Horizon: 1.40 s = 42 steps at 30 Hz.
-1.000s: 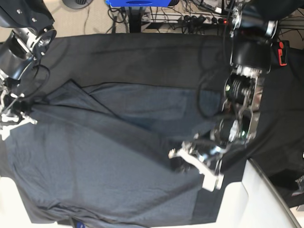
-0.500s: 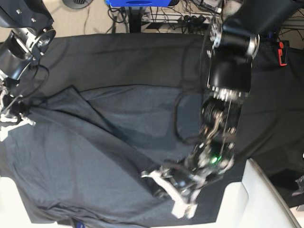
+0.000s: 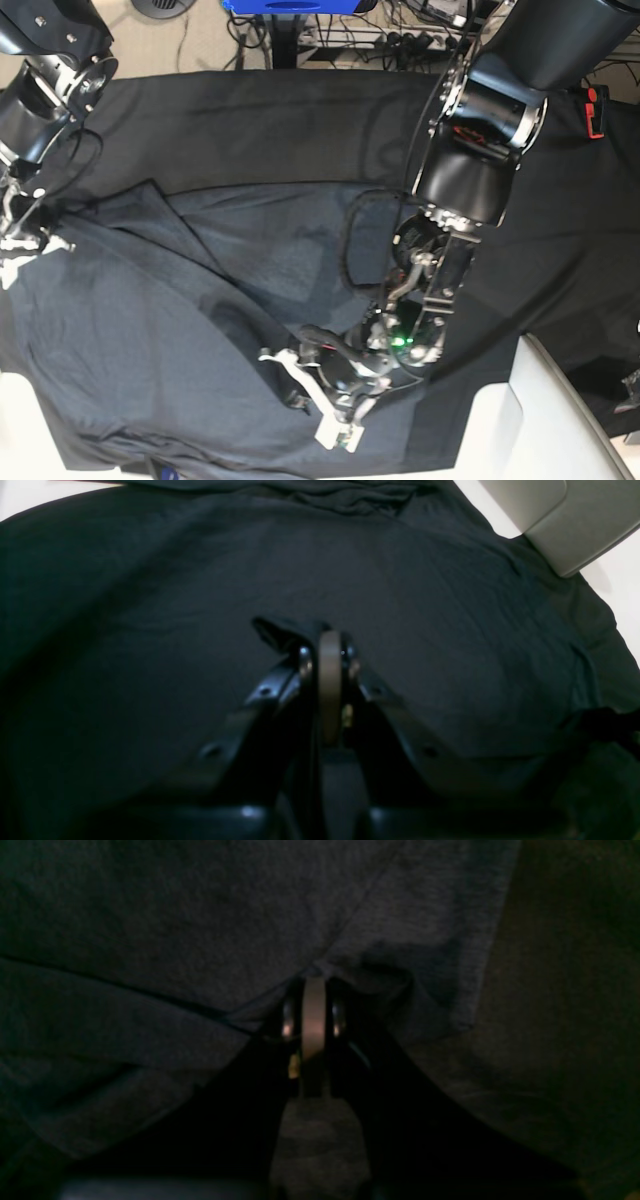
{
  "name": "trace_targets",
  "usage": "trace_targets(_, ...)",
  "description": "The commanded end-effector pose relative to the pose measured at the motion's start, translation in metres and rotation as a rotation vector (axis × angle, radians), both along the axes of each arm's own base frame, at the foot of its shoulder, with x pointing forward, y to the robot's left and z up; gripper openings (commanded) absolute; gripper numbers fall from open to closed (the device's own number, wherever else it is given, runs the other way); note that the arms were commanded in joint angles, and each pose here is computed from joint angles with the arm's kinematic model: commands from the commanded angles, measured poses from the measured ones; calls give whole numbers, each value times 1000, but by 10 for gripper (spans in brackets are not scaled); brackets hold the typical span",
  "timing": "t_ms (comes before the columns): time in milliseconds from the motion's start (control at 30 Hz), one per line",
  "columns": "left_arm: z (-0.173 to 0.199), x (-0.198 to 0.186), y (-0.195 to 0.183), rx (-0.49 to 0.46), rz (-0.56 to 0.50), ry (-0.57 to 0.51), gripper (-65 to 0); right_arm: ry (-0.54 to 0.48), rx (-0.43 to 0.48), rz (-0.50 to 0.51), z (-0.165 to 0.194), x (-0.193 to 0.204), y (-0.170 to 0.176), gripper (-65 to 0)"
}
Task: Fold the T-shirt properly
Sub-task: 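Drag the held fabric with the left gripper across the shirt body, then lay the sleeve across the body and open the left gripper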
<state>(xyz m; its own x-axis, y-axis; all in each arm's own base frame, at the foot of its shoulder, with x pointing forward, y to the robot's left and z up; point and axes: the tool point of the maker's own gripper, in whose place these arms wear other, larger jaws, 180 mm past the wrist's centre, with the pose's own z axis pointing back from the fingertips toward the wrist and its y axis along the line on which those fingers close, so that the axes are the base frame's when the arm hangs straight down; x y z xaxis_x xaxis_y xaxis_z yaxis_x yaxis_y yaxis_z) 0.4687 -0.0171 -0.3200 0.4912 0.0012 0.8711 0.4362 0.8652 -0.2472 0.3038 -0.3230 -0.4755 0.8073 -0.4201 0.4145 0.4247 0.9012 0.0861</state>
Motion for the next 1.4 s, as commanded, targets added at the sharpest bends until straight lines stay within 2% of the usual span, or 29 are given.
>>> trace_targets(0, 22, 13, -4, -34, 7, -60, -650, -50, -32, -9, 16, 14, -13, -644)
trace_targets(233, 7, 13, -1, -37, 27, -39, -650, -56, -33, -10, 18, 16, -13, -644)
trace_targets(567, 47, 36, 0, -43, 31, -119, -650, -78, -31, -9, 25, 26, -12, -638)
trace_targets(867, 63, 43, -4, -47, 23, -148, -650, -93, -28, -7, 29, 34, -11, -627)
trace_targets(967, 72, 47, -8, -54, 18, -164, -650, -96, -27, -1, 30, 35, -10, -536)
trace_targets(1067, 77, 46, -18, -66, 6, -170, -650, -102, -30, 4, 31, 36, -10, -392)
trace_targets(1200, 90, 48, -30, -87, -6, -187, -650, -153, -30, 87, 36, 42, -4, -204)
trace_targets(1267, 93, 49, -32, -91, -8, -192, -650, -171, -43, 122, 38, 39, -4, -173)
trace_targets(1367, 101, 53, -31, -94, -4, -206, -650, -207, -57, 175, 43, 38, 5, -174)
